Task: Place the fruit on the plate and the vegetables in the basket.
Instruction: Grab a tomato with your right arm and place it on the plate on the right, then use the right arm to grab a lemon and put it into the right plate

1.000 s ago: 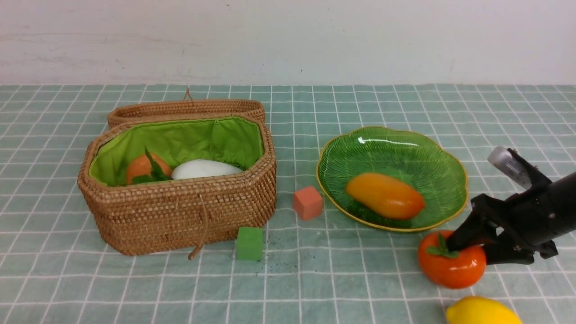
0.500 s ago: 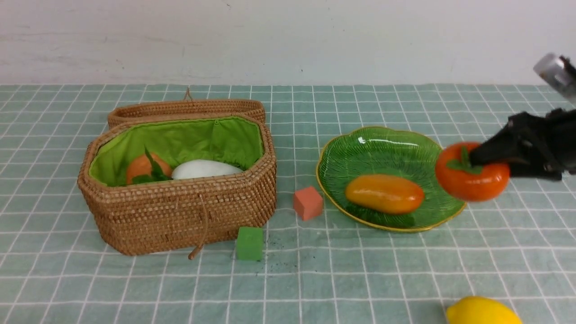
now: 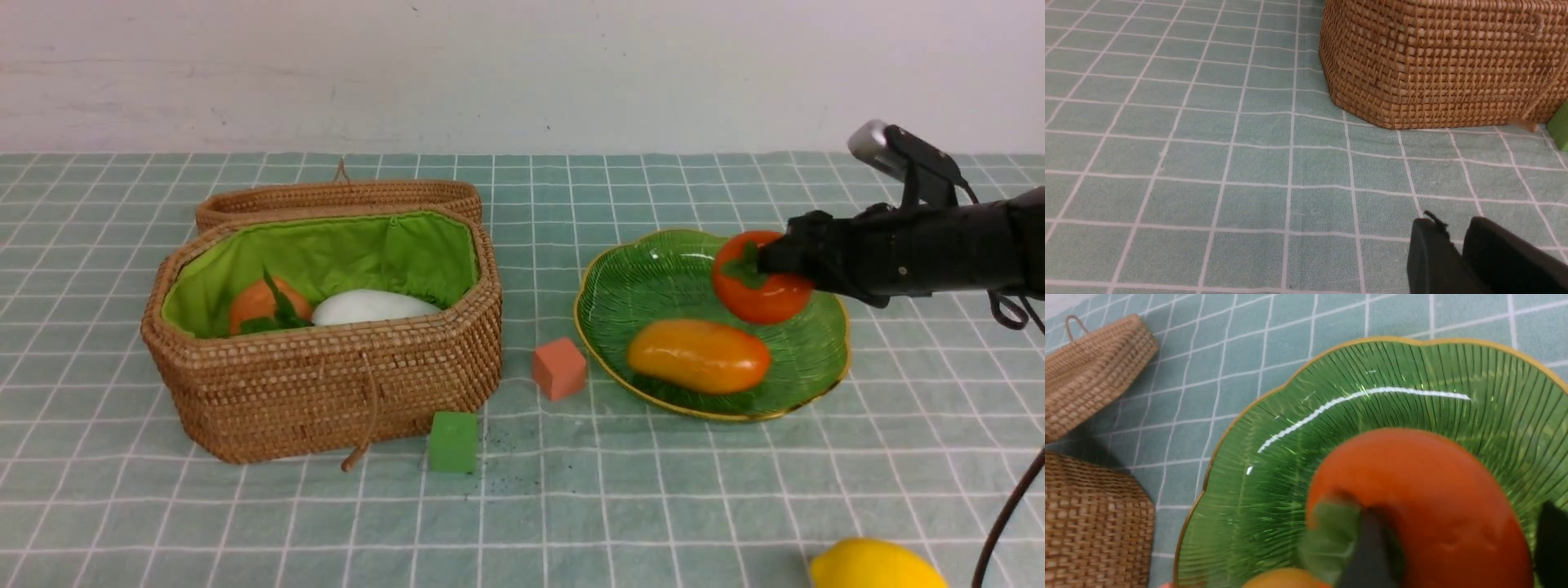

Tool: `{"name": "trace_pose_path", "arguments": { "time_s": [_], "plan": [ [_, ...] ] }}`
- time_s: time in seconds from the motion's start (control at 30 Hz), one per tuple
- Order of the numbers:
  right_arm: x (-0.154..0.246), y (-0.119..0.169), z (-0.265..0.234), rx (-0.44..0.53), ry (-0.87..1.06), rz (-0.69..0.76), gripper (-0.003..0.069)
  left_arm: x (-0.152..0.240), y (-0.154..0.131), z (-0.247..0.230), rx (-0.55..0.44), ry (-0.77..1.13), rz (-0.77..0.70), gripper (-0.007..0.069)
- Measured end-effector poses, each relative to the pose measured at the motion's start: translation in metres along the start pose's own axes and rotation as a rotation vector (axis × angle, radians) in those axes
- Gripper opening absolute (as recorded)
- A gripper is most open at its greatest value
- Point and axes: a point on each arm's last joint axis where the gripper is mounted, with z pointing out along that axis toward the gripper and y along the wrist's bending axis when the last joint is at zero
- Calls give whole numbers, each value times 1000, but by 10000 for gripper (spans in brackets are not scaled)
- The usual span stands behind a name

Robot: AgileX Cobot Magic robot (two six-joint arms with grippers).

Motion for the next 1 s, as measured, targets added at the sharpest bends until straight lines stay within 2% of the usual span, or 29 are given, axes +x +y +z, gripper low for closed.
{"name": "trace_pose_path", "arguments": {
  "time_s": [0.03,0.07,0.1,0.27,0.43,0.57,0.67,0.77,0.87,0.93,0.97,1.0],
  "plan": [
    [0,0,0,-2,1,0,559,0,0,0,0,0,0,123],
    [0,-1,-2,-13,8,0,624,0,0,0,0,0,0,124],
    [-2,0,-6,-25,10,3,656,0,0,0,0,0,0,124],
    [-21,6,-48,-94,-8,52,669,0,0,0,0,0,0,130],
    [-18,47,-120,-170,86,-208,610,0,0,0,0,0,0,133],
    [27,79,-144,-185,233,-408,580,0,0,0,0,0,0,134],
    [69,92,-154,-184,393,-495,587,0,0,0,0,0,0,139],
    [106,97,-163,-143,535,-562,619,0,0,0,0,0,0,144],
    [121,93,-166,-58,608,-629,648,0,0,0,0,0,0,145],
    [128,87,-166,54,658,-689,664,0,0,0,0,0,0,148],
    [128,87,-166,63,659,-693,665,0,0,0,0,0,0,148],
    [128,85,-164,113,658,-725,668,0,0,0,0,0,0,149]
  ]
}}
